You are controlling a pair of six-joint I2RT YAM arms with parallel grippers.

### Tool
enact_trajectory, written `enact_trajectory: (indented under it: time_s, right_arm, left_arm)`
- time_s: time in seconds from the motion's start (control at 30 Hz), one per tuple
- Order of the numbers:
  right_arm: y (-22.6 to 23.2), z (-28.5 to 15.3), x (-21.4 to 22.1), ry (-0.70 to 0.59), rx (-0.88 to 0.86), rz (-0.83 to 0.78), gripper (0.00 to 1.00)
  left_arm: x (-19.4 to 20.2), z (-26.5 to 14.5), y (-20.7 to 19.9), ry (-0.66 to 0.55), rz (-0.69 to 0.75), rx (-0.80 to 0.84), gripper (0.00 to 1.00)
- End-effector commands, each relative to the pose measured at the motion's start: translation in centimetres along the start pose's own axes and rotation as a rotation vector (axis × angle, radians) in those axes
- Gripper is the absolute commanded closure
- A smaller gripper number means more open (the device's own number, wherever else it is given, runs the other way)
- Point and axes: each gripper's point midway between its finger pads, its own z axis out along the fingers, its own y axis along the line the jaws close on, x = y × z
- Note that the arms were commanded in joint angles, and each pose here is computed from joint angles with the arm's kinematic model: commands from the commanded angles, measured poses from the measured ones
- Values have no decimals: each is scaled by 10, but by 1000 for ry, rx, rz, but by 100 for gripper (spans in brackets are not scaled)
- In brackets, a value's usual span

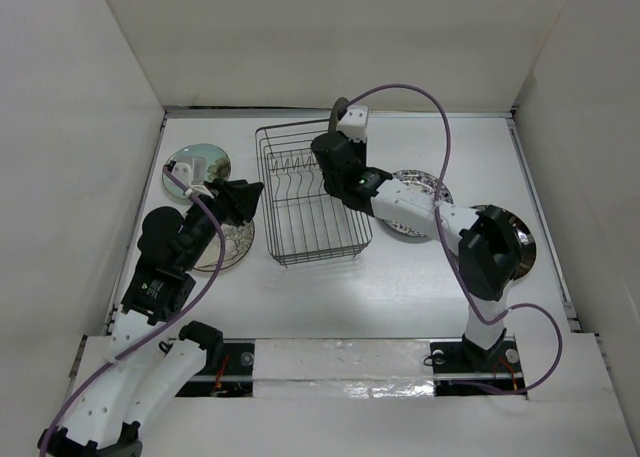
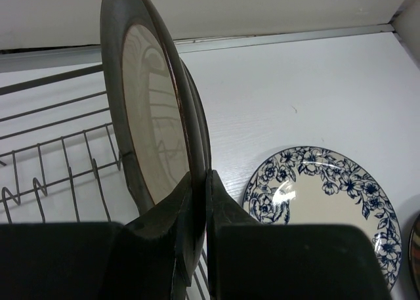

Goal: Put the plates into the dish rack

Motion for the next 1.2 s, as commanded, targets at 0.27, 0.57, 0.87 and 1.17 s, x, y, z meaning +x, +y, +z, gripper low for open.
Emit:
enact_trajectory:
  time_s: [0.27, 0.57, 0.87, 1.17]
  right_arm:
    - [34, -12, -8, -64, 34, 12, 92]
    - [47, -12, 5, -25, -27, 47, 80]
    - [50, -14, 12, 1, -49, 67, 61]
    - [40, -37, -44, -9, -241, 241, 33]
  left_arm:
    - [-4, 5, -6, -14, 2, 26, 61]
    - [-5, 5, -3, -19, 2, 13, 61]
    - [-5, 4, -5, -18, 1, 19, 61]
    - [-6, 4, -4, -25, 1, 12, 59]
